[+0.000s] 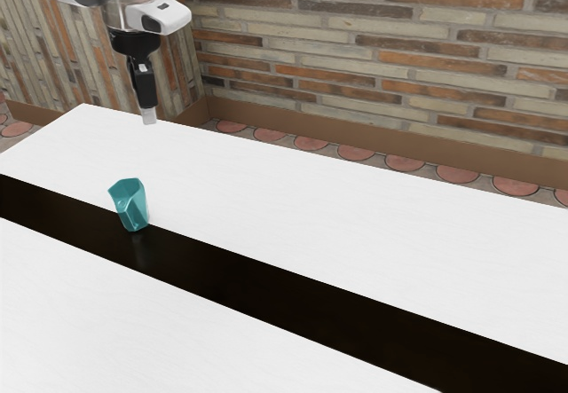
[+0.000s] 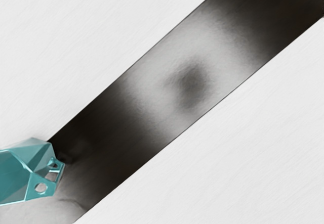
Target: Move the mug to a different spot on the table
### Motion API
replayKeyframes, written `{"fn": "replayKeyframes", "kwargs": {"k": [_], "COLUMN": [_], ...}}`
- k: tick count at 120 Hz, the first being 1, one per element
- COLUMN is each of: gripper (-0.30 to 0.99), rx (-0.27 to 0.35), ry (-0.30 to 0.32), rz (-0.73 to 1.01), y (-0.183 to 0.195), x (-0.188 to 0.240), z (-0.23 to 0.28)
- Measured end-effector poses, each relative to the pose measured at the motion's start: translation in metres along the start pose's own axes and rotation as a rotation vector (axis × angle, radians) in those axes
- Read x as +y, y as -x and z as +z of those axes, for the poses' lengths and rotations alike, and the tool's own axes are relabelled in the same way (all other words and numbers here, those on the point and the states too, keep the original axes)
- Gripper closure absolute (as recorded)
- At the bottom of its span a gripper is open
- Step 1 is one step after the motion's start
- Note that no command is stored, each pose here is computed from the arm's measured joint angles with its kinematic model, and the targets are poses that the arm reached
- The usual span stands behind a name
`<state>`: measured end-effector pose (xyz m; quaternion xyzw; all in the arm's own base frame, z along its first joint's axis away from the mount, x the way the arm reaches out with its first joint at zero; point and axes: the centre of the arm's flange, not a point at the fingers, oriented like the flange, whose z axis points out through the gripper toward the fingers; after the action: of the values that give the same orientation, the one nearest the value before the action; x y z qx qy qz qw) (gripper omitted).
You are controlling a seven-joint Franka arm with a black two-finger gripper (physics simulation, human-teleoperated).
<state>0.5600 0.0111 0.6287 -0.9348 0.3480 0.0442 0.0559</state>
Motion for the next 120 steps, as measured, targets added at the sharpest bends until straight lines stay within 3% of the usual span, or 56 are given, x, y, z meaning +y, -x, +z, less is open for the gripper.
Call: {"fn": "replayKeyframes", "kwargs": {"k": [39,54,68,85,120], "gripper": [0.0,0.0,0.0,0.0,0.0], "rx": [-0.006,0.024,0.034,0.056,0.055], "ry": [0.016,0.077,0.123,0.149,0.115], "rz": [0.014,-0.019,-0.116,-0.386,-0.593], "y": [-0.004,0.006,0.032,0.109,0.122], "x": [0.003,0.012,0.017,-0.038,-0.049], "z": [0.007,0.011,0.028,0.075,0.123]}}
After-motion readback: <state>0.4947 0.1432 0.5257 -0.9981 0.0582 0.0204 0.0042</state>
